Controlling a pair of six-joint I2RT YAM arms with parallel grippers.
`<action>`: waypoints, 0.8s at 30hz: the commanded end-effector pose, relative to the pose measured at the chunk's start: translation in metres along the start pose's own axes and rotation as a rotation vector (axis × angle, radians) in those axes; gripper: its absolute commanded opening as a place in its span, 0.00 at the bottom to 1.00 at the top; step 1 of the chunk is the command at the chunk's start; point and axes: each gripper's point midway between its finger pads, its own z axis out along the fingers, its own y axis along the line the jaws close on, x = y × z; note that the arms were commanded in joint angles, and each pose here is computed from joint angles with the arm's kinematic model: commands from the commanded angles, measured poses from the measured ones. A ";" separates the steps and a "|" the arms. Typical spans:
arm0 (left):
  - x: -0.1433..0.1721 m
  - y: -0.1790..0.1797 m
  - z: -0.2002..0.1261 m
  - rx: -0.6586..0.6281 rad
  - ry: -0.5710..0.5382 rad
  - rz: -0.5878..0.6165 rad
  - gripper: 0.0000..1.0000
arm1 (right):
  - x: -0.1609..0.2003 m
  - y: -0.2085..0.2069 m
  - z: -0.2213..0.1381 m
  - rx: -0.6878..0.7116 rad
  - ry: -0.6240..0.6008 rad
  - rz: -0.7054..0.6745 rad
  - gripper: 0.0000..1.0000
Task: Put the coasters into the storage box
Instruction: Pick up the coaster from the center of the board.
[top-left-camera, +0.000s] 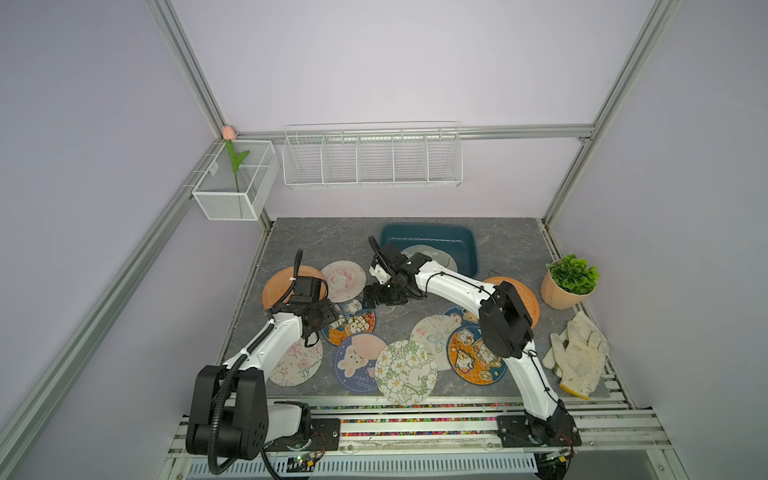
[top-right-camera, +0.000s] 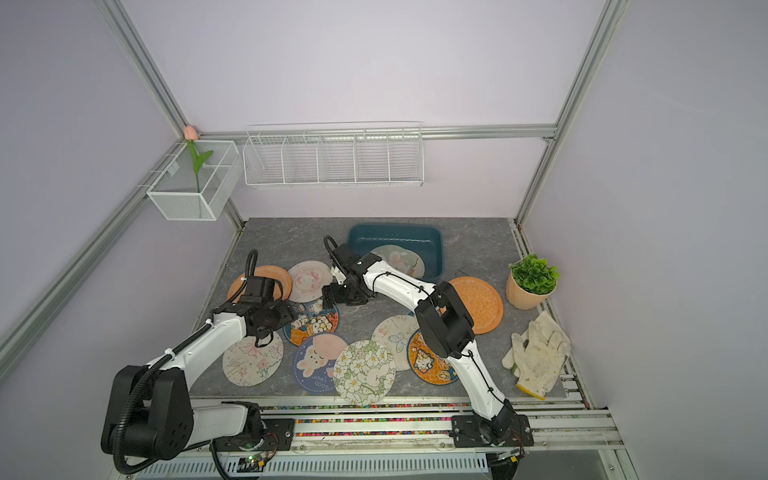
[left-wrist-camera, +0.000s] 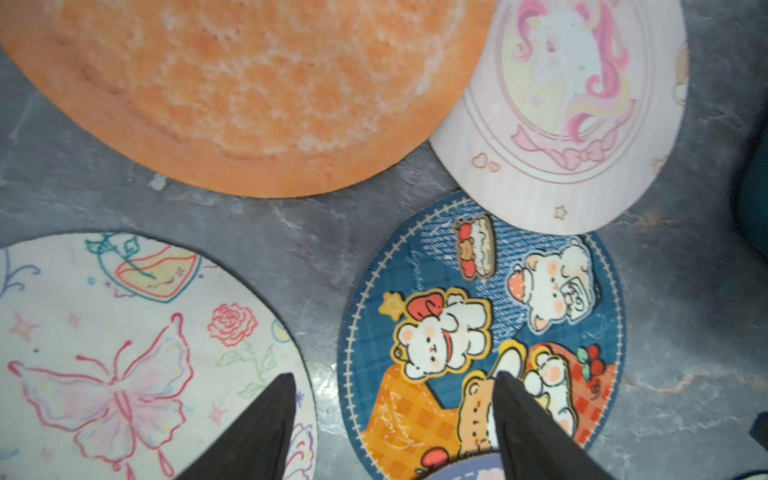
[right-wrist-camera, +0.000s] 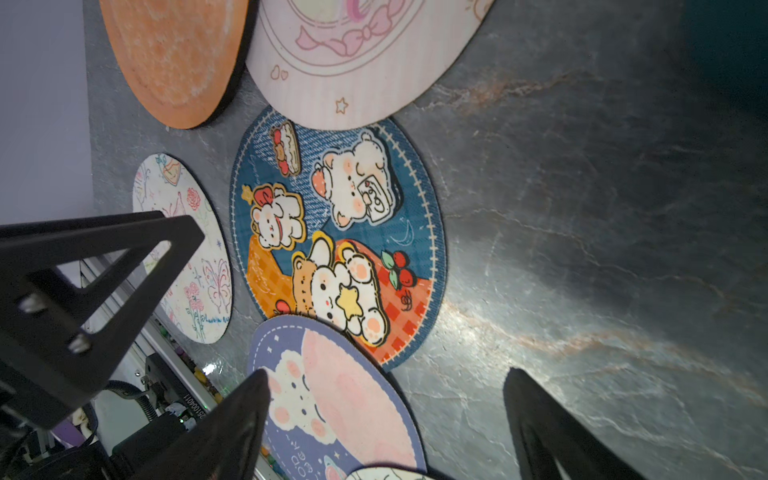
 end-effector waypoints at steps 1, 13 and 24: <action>-0.003 0.001 0.009 0.025 0.014 -0.016 0.73 | 0.007 0.001 0.009 0.025 0.031 -0.014 0.90; 0.001 0.000 0.032 0.031 0.055 -0.015 0.69 | 0.009 0.004 0.020 0.046 0.033 -0.015 0.91; 0.013 -0.003 0.045 0.064 0.093 -0.024 0.67 | 0.012 -0.001 0.031 0.095 0.050 -0.028 0.91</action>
